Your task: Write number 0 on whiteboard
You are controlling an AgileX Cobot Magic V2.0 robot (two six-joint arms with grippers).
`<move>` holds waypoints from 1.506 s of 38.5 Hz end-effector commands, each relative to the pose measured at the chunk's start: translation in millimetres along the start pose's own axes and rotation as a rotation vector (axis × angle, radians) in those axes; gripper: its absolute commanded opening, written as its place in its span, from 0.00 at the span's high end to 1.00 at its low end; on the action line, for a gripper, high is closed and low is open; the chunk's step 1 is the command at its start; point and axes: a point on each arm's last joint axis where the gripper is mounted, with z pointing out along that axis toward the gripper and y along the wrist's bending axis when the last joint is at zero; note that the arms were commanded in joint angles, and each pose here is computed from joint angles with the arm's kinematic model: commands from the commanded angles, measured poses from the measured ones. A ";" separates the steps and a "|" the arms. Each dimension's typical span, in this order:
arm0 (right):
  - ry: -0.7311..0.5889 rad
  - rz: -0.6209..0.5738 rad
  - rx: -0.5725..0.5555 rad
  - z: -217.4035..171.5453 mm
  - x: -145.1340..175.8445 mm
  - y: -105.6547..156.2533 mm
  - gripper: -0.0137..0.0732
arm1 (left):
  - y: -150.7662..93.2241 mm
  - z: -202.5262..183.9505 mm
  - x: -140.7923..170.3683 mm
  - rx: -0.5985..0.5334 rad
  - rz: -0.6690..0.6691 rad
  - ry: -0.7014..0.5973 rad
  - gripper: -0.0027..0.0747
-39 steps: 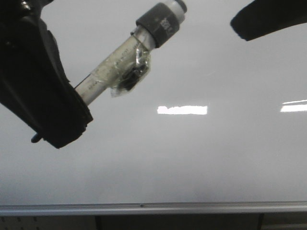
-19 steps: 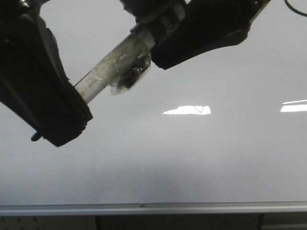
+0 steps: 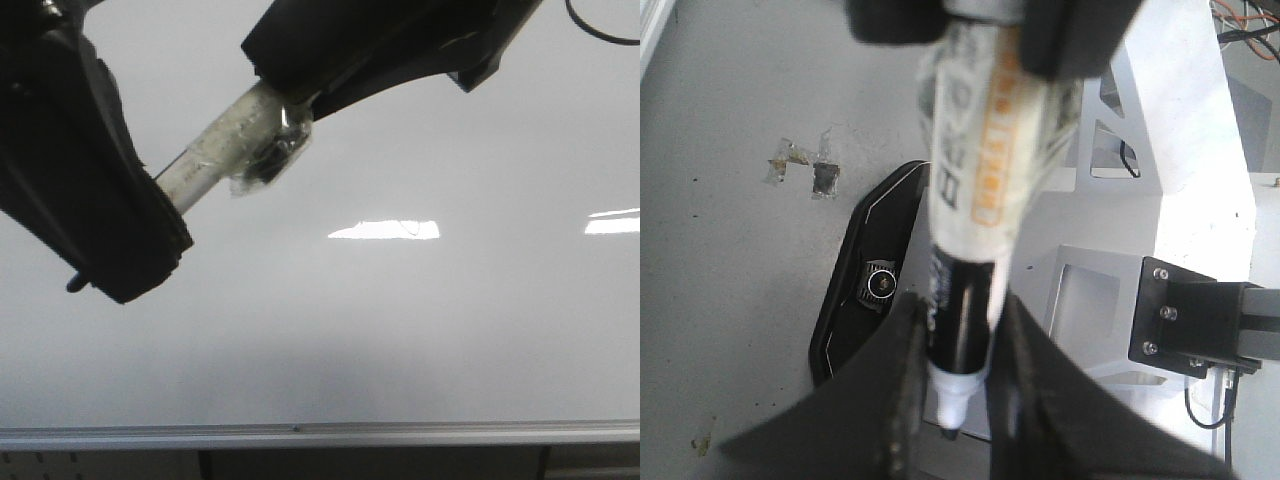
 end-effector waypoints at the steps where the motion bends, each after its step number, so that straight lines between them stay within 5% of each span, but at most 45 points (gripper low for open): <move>1: -0.073 -0.035 -0.040 -10.0 -10.0 15.1 0.91 | -12.6 -12.2 -10.8 0.012 0.024 -0.080 0.98; 7: -0.057 -0.038 -0.057 -10.2 -8.5 16.4 0.92 | -13.6 -12.4 -12.6 0.024 0.015 -0.101 0.81; 14: -0.023 -0.046 -0.071 -10.1 -5.3 17.7 0.92 | -12.6 -12.6 -14.8 0.013 0.010 -0.124 0.28; 18: 0.007 -0.059 -0.056 -10.0 -2.7 16.3 0.92 | -12.3 -12.6 -15.0 0.009 0.010 -0.126 0.13; 27: 0.081 0.012 0.063 -27.0 7.9 4.2 0.92 | -12.3 -12.6 -15.0 0.009 0.010 -0.126 0.14; 34: 0.051 0.132 0.382 -70.7 19.4 -21.8 0.92 | -12.3 -12.6 -15.0 0.009 0.010 -0.126 0.14; 44: -0.213 0.075 0.810 -134.2 -1.4 -22.7 0.91 | -12.3 -12.6 -15.0 0.009 0.010 -0.126 0.14; 51: -0.290 0.044 0.932 -159.2 -19.7 -10.7 0.91 | -12.3 -12.6 -15.0 0.009 0.010 -0.126 0.14; 58: -0.323 0.024 0.940 -172.6 -41.2 -2.6 0.91 | -12.3 -12.6 -15.0 0.009 0.010 -0.126 0.14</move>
